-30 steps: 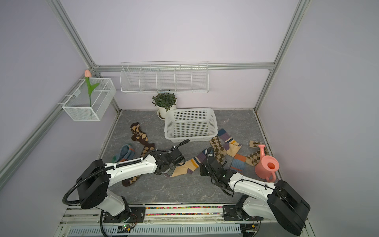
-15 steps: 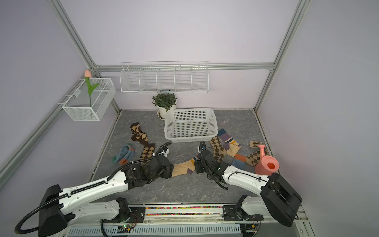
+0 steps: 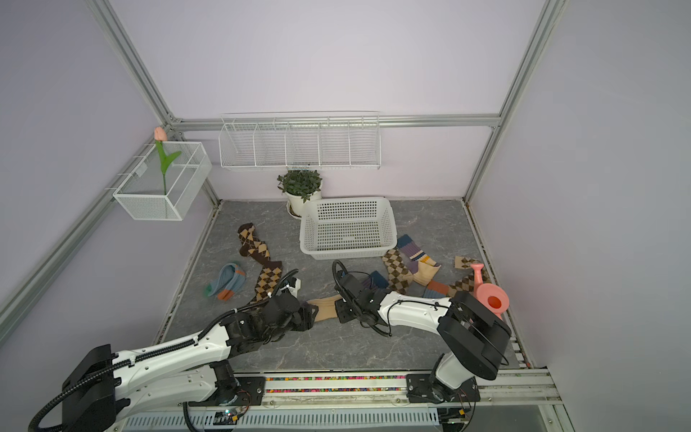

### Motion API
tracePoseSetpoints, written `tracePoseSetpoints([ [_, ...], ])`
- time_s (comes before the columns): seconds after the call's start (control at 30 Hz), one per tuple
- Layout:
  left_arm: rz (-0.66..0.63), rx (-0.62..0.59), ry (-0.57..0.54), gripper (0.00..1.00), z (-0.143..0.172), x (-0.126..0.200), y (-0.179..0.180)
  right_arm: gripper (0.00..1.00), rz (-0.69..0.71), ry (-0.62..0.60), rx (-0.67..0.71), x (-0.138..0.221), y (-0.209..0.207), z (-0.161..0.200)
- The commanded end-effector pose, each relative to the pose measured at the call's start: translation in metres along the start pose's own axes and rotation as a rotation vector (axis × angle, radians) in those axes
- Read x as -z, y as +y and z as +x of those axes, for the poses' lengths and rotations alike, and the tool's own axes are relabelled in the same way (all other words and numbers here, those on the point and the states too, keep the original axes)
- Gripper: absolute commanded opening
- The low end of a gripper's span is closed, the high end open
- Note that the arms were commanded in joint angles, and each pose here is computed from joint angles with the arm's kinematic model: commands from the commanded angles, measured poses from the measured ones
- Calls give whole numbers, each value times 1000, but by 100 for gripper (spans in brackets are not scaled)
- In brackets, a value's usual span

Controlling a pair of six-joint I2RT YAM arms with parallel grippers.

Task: Place the socks together as a pair
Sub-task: Adjust the sock at the center of the board.

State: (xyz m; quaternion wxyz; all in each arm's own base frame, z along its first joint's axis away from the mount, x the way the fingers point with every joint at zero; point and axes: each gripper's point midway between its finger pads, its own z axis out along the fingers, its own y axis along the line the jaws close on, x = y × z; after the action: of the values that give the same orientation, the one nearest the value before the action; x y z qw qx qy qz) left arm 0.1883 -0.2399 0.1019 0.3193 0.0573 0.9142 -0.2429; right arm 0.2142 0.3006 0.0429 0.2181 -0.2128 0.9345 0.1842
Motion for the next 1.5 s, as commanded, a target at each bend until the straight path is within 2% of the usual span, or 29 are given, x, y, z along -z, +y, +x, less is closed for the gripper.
tracePoseSetpoints([
  [0.0, 60, 53, 5, 65, 0, -8, -12, 43, 9, 17, 11, 0, 1, 3],
  [0.2, 45, 90, 85, 63, 26, -33, -1, 44, 5, -47, 0, 16, 0, -6],
  [0.3, 25, 110, 93, 63, 29, -38, 10, 45, 28, -90, 1, 31, -5, -13],
  [0.47, -62, 100, 131, 63, 27, -40, 39, 49, 63, -125, -3, 47, -19, -27],
  [0.67, -86, 116, 144, 63, 15, -38, 57, 50, 77, -150, -10, 56, -30, -46],
  [0.9, -96, 105, 193, 62, 2, -43, 55, 50, 84, -130, -13, 58, -37, -40],
  [1.07, 56, 121, 184, 62, -7, -26, 23, 51, 122, -120, -16, 62, -49, -30],
  [1.17, 78, 137, 163, 62, -7, -22, 22, 51, 140, -122, -28, 63, -58, -29],
  [1.27, 71, 148, 165, 62, 1, -30, 28, 52, 152, -117, -38, 63, -66, -29],
  [1.37, 39, 138, 227, 62, 15, -47, 34, 56, 158, -115, -45, 65, -70, -28],
  [1.47, 63, 143, 279, 62, 26, -62, 31, 58, 161, -126, -50, 70, -74, -29],
])
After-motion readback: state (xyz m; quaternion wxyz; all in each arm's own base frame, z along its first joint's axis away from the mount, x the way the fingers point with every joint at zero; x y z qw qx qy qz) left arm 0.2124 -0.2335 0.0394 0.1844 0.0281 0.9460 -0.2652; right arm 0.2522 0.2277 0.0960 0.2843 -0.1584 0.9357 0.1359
